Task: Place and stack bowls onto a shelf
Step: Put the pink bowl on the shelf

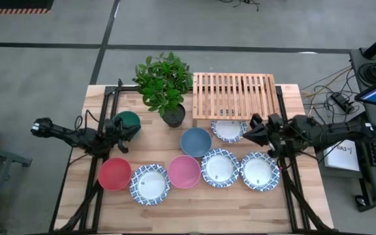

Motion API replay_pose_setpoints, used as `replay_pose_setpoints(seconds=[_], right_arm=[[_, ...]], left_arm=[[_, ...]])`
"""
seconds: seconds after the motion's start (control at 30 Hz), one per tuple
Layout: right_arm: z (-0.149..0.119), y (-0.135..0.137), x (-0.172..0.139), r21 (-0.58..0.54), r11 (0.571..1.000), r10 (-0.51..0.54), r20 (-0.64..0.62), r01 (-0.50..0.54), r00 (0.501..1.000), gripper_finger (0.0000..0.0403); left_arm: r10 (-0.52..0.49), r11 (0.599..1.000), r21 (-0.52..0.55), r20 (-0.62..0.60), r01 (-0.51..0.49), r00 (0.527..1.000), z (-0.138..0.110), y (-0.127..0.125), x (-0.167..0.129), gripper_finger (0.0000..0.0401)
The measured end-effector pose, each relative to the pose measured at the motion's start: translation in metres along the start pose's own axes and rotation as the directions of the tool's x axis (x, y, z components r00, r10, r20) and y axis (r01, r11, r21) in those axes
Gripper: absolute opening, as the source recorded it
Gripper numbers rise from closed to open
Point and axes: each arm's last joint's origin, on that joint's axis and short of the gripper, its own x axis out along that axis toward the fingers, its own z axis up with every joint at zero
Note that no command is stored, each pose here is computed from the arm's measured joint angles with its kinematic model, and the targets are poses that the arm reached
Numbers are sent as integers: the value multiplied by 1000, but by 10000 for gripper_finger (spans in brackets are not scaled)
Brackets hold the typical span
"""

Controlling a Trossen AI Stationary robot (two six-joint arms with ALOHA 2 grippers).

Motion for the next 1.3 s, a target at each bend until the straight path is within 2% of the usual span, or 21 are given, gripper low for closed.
replay_pose_setpoints(seconds=[0.13, 0.33, 0.47, 0.67, 0.8, 1.07, 1.17, 1.3], right_arm=[[19, 7, 19, 91, 988, -102, -213, 124, 972, 9], [35, 15, 47, 152, 936, -210, -485, 318, 849, 9], [46, 30, 73, 165, 946, -153, -534, 280, 831, 9], [47, 59, 120, 151, 969, -72, -588, 197, 806, 9], [44, 79, 151, 145, 979, -25, -605, 141, 796, 9], [22, 92, 204, 124, 986, -4, -655, 112, 756, 9], [10, 87, 216, 101, 985, -32, -699, 143, 715, 9], [-8, 80, 225, 37, 992, -51, -751, 119, 659, 9]], left_arm=[[-3, 1000, 10, -2, 3, 1000, 0, 0, 0, 0], [-9, 999, 53, 8, 8, 1000, 4, -2, 0, 0], [-52, 997, 51, 5, 51, 999, 12, -6, 0, 0], [-223, 974, 35, -13, 223, 975, 23, -14, -1, 0], [-298, 954, 14, -23, 298, 954, 25, -17, -1, 0], [-316, 948, 27, -24, 317, 948, 26, -18, -1, 0], [-317, 948, 16, -31, 318, 948, 25, -18, -1, 0], [-322, 945, 35, -61, 324, 945, 22, -17, -1, 0]])
